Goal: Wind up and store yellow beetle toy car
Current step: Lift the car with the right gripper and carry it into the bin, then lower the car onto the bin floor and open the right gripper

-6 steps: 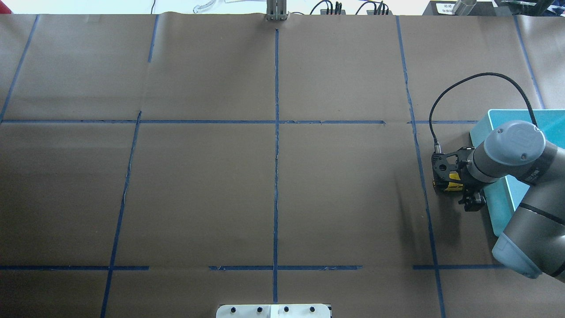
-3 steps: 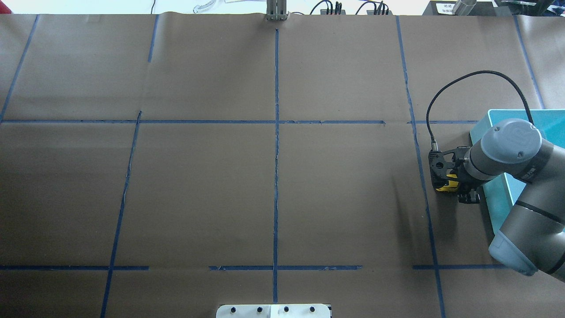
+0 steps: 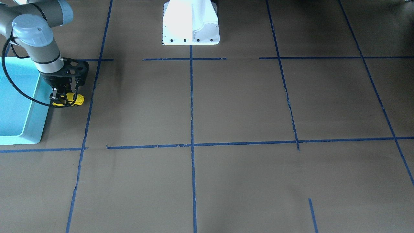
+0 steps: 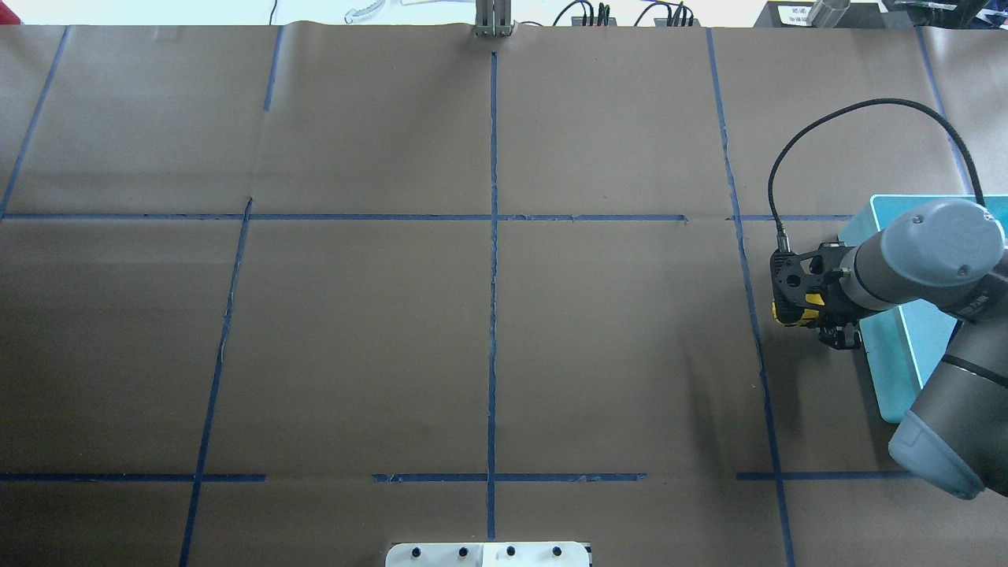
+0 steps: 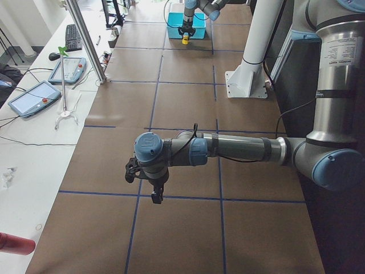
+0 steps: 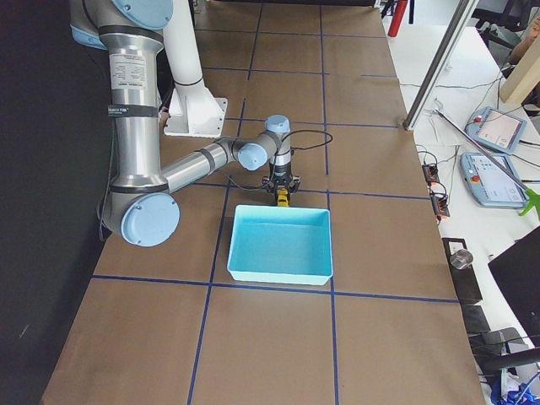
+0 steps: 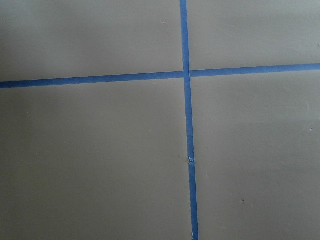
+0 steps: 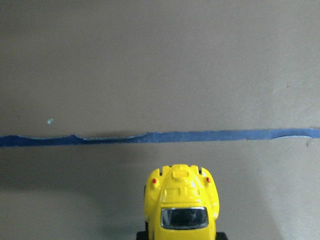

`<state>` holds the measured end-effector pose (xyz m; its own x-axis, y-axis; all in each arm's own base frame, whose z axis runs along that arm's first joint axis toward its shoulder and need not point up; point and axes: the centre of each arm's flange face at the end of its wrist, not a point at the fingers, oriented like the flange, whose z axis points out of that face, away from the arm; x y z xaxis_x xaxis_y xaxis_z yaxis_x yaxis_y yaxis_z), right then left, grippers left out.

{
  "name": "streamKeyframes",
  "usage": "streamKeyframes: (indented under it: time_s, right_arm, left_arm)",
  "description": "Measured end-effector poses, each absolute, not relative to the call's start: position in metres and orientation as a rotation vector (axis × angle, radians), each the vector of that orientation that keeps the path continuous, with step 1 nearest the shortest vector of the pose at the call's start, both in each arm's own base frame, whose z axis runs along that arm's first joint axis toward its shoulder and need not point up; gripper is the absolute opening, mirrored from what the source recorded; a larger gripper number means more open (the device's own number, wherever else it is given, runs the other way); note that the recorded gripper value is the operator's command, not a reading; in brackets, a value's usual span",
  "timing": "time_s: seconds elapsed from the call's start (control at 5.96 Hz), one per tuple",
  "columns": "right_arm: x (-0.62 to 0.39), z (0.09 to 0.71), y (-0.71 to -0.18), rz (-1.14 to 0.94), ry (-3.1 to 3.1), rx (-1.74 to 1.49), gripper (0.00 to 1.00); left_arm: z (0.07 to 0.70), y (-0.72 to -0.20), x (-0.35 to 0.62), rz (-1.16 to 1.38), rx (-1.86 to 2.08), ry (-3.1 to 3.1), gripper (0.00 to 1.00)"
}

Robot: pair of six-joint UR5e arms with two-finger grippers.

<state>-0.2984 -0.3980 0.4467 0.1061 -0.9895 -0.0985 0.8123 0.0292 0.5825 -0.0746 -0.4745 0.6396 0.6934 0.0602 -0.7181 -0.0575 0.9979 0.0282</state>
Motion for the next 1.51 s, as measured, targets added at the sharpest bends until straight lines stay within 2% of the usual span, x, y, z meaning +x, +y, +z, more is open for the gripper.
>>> streamKeyframes:
  time_s: [0.34,0.67,1.51]
  right_arm:
    - [-0.211,0.436,-0.376,-1.370,-0.404,0.573,0.01]
    - [-0.143,0.478,-0.365,-1.400,-0.381,0.508,0.00]
    - [-0.151,0.624,-0.389,-1.440,-0.380,0.496,0.00]
  left_arm:
    - [0.639,-0.475,-0.075,0.067,0.006,0.802,1.00]
    - [0.639,-0.475,-0.075,0.065,0.004,0.803,1.00]
    - [0.637,-0.475,-0.076,0.061,0.008,0.803,1.00]
